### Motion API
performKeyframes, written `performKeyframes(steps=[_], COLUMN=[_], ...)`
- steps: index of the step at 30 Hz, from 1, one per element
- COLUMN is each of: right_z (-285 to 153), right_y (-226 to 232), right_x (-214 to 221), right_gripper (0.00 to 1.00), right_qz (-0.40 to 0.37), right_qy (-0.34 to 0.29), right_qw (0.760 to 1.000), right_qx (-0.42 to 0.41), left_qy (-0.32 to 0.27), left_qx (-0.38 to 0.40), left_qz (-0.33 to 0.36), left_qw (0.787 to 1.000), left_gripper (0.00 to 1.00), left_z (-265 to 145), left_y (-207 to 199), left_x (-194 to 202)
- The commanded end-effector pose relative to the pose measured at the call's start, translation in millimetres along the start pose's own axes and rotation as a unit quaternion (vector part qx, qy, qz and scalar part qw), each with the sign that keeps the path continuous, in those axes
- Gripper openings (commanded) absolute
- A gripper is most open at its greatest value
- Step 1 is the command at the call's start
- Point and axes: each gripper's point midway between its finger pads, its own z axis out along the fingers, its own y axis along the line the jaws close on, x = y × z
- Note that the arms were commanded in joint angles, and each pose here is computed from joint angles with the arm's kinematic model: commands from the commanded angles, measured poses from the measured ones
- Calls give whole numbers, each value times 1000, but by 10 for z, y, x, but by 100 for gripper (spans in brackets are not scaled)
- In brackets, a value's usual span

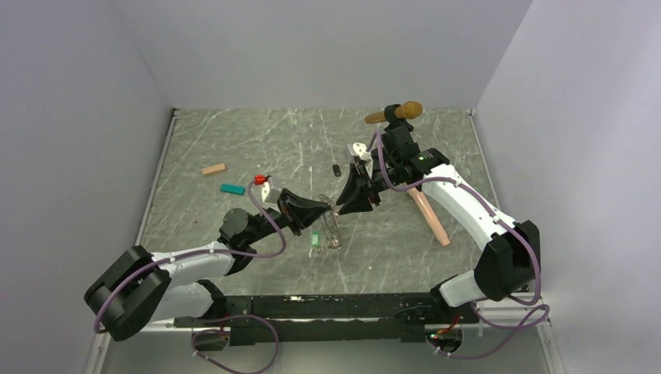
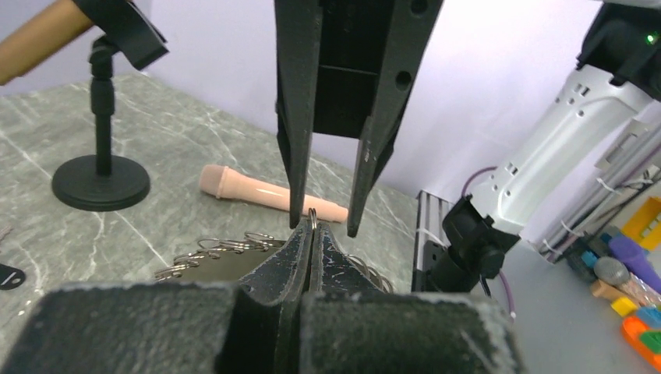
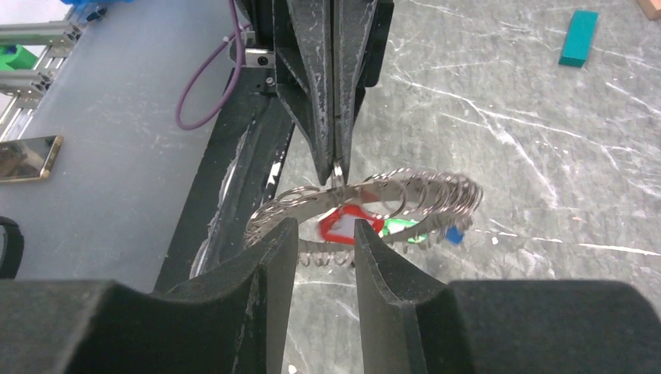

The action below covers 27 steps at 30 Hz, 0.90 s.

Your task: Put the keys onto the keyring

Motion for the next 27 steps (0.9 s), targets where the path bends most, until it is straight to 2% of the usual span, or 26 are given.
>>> performKeyframes(steps=[1, 7, 12, 14, 27], right_z=[-28, -19, -1, 0, 41], right_y=[43, -4, 31, 56, 156], right_x=[-225, -210, -204, -206, -196], right_gripper=[36, 34, 20, 17, 19], right_qz=[-35, -24, -20, -22, -28], right_qy=[-21, -20, -27, -28, -31], right_qw=[999, 999, 999, 999, 998], right_qx=[-2, 6, -6, -12, -37], left_qy=[-37, -36, -42, -42, -57], left_qx=[89, 104, 106, 103, 102], left_qz=[30, 31, 33, 33, 37], left_qw=[995, 993, 993, 993, 992], left_gripper=[0, 0, 0, 0, 0], left_z=[78, 77, 80, 85, 78], left_y=[-313, -346, -348, -332, -321], left_x=[-297, -291, -317, -319, -391])
